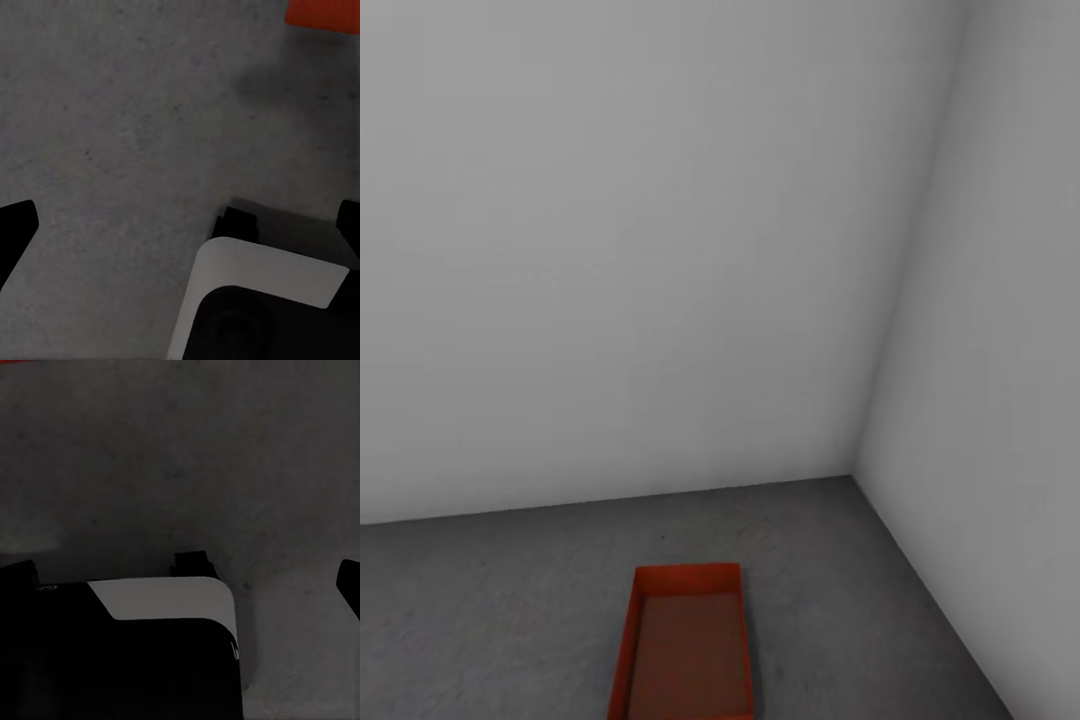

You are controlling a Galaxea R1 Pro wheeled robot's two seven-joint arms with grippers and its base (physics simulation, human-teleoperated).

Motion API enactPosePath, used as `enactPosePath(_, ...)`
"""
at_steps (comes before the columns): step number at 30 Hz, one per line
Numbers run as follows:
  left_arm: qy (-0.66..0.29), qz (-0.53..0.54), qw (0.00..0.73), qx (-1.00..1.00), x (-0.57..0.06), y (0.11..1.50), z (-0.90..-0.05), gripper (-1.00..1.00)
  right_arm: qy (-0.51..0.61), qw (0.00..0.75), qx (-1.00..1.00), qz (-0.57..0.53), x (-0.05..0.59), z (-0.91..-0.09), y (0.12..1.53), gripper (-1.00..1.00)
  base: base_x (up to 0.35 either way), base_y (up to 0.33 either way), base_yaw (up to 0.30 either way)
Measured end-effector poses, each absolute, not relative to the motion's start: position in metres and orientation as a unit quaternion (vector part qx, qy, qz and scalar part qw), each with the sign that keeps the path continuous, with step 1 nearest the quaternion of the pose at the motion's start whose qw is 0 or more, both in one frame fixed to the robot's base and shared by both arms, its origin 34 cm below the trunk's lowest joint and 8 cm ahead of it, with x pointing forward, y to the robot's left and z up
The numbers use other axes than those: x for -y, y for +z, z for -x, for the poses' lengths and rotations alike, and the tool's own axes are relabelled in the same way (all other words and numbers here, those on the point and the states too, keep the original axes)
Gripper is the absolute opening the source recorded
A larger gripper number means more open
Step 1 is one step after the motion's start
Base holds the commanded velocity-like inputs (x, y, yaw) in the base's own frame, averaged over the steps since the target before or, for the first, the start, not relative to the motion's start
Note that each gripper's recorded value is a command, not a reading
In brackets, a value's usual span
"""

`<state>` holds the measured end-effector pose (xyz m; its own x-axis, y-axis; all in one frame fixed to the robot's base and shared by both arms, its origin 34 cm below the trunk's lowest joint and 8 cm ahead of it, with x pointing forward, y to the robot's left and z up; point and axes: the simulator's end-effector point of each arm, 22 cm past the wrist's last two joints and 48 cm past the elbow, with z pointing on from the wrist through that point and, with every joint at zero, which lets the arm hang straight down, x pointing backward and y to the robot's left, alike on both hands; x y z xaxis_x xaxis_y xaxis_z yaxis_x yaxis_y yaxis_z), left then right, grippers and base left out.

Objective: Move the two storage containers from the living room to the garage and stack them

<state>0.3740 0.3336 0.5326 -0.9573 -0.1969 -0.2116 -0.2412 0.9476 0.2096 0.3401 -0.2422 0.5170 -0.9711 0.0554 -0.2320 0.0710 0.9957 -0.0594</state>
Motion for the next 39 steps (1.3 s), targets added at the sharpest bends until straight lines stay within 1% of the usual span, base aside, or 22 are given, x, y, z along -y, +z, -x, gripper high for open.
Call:
enactPosePath(14,0.116,0.113,0.103,-0.981,-0.334,0.537,-0.380,1.00,-0.019,0.112,-0.993,-0.014,0.232,-0.327,0.516,1.00,0.000,0.000,0.000)
enactPosePath(35,0.115,0.112,0.109,-0.981,-0.332,0.539,-0.384,1.00,-0.026,0.122,-0.992,-0.011,0.241,-0.332,0.518,1.00,0.000,0.000,0.000)
enactPosePath(39,0.111,0.114,0.144,-0.977,-0.333,0.542,-0.399,1.00,-0.026,0.122,-0.992,-0.011,0.241,-0.332,0.518,1.00,0.000,0.000,0.000)
